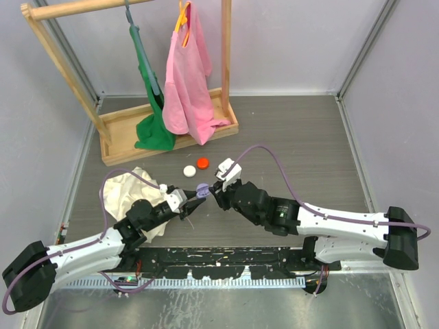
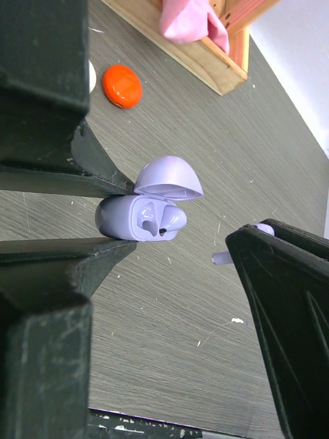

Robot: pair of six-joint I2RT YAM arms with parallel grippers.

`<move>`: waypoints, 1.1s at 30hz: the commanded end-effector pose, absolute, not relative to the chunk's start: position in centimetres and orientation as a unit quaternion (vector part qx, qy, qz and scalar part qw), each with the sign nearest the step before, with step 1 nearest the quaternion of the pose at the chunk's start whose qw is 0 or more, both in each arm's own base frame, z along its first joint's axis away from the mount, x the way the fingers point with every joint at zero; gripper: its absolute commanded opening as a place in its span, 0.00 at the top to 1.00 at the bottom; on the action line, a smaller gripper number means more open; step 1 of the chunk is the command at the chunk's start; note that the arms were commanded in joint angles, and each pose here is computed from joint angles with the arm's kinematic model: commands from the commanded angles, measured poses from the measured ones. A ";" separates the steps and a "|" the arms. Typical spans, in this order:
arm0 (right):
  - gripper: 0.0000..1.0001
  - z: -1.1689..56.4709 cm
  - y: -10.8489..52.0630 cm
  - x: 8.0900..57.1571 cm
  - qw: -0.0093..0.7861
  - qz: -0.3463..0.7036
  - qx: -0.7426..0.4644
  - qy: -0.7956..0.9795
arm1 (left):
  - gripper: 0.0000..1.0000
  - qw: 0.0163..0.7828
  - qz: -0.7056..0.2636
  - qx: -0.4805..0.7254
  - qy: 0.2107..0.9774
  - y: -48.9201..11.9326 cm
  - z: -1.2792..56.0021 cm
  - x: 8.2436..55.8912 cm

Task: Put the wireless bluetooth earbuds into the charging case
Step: Place the earbud in the charging case.

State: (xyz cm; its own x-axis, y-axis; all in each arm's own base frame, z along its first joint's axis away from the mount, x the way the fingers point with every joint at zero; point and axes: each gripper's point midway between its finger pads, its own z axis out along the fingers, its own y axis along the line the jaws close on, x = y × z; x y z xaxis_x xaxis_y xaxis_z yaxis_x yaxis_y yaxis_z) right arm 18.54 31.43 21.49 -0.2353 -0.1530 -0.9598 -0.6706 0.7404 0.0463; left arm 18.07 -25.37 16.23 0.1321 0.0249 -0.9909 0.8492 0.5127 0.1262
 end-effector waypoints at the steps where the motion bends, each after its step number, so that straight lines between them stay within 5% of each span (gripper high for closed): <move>1: 0.78 25.4 33.6 18.3 0.610 0.283 -0.264 0.692 | 1.00 0.685 -0.329 0.360 0.541 -25.9 19.9 18.5; 33: 0.78 22.1 34.7 17.7 0.619 0.261 -0.272 0.689 | 1.00 0.690 -0.337 0.354 0.534 -25.7 20.4 18.1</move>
State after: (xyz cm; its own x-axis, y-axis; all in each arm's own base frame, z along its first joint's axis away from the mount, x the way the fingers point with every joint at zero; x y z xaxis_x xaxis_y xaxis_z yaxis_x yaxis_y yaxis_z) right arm 17.62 35.31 20.74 -0.1026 -0.1003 -0.9897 -0.7211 0.6929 0.0045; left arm 17.92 -25.46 16.28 0.1272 0.0183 -0.9917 0.8542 0.5062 0.1189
